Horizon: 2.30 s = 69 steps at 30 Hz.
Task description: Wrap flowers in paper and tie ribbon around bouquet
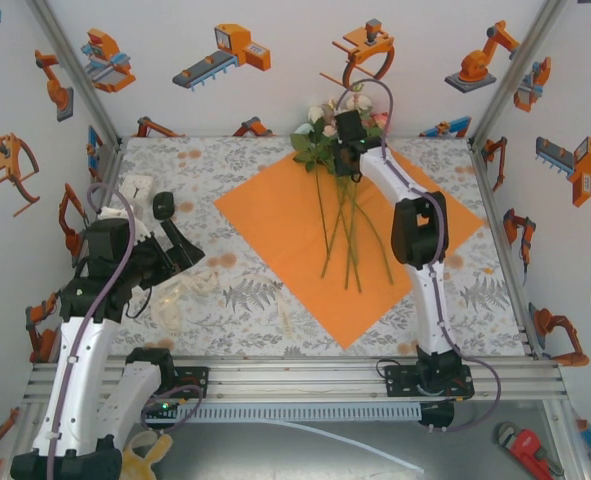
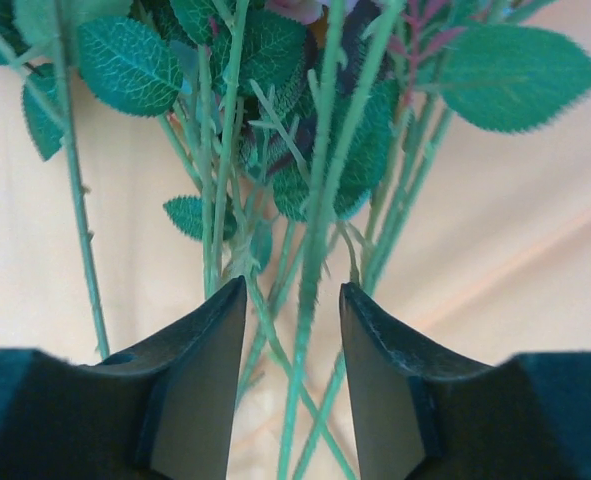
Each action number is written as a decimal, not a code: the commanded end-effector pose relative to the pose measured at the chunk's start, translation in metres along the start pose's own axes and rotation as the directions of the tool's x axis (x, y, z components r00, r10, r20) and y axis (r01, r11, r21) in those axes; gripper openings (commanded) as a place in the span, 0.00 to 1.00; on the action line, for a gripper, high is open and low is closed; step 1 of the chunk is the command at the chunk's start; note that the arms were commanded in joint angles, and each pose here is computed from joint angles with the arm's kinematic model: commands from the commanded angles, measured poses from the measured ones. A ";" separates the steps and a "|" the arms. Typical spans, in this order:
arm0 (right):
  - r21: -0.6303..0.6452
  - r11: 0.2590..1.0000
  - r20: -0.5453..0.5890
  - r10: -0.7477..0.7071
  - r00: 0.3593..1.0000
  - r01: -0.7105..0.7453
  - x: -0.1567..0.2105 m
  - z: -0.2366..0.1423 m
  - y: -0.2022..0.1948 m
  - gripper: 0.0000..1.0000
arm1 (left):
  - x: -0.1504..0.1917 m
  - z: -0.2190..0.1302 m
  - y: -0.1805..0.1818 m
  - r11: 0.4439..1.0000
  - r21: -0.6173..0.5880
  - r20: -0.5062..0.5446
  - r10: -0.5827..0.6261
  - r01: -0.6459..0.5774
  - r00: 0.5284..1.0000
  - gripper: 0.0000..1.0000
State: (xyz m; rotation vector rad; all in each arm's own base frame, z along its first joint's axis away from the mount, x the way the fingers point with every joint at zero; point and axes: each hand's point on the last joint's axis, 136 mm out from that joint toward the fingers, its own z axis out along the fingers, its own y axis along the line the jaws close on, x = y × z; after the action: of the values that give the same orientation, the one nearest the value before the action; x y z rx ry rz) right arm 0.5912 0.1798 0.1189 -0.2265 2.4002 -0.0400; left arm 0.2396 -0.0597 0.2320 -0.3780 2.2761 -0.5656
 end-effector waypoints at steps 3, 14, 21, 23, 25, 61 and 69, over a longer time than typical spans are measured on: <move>0.018 1.000 0.132 0.019 0.991 -0.021 -0.036 -0.094 -0.021 0.49 | 0.007 0.014 -0.015 0.997 0.075 -0.035 -0.009 0.012 0.999 0.97; -0.149 0.797 -0.157 0.566 0.810 -0.586 0.167 -0.238 -0.018 0.54 | 0.066 0.061 -0.132 0.789 0.376 -0.016 0.530 -0.486 0.848 0.97; 0.071 0.750 -0.346 0.637 0.689 -0.658 0.319 -0.284 -0.007 0.65 | 0.116 0.049 -0.177 0.476 0.528 0.176 0.749 -0.703 0.639 0.97; 0.076 0.740 -0.385 0.640 0.665 -0.668 0.338 -0.280 0.007 0.65 | 0.128 0.039 -0.184 0.384 0.565 0.241 0.770 -0.730 0.591 0.97; 0.085 0.719 -0.409 0.657 0.634 -0.690 0.351 -0.274 0.023 0.65 | 0.132 0.032 -0.188 0.346 0.571 0.281 0.770 -0.745 0.573 0.97; 0.027 0.742 -0.365 0.631 0.685 -0.670 0.332 -0.241 0.074 0.03 | 0.173 0.052 -0.172 0.242 0.559 0.292 0.838 -0.793 0.461 0.97; -0.062 0.695 -0.364 0.652 0.665 -0.716 0.277 -0.241 0.064 0.00 | 0.228 0.078 -0.189 -0.052 0.600 0.439 0.855 -0.798 0.275 0.97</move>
State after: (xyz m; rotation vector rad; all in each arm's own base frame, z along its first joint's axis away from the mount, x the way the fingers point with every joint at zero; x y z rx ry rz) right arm 0.2113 0.1875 0.1001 0.7380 2.6410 0.5621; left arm 0.1586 -0.3166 0.1252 1.4205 1.7796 -0.7060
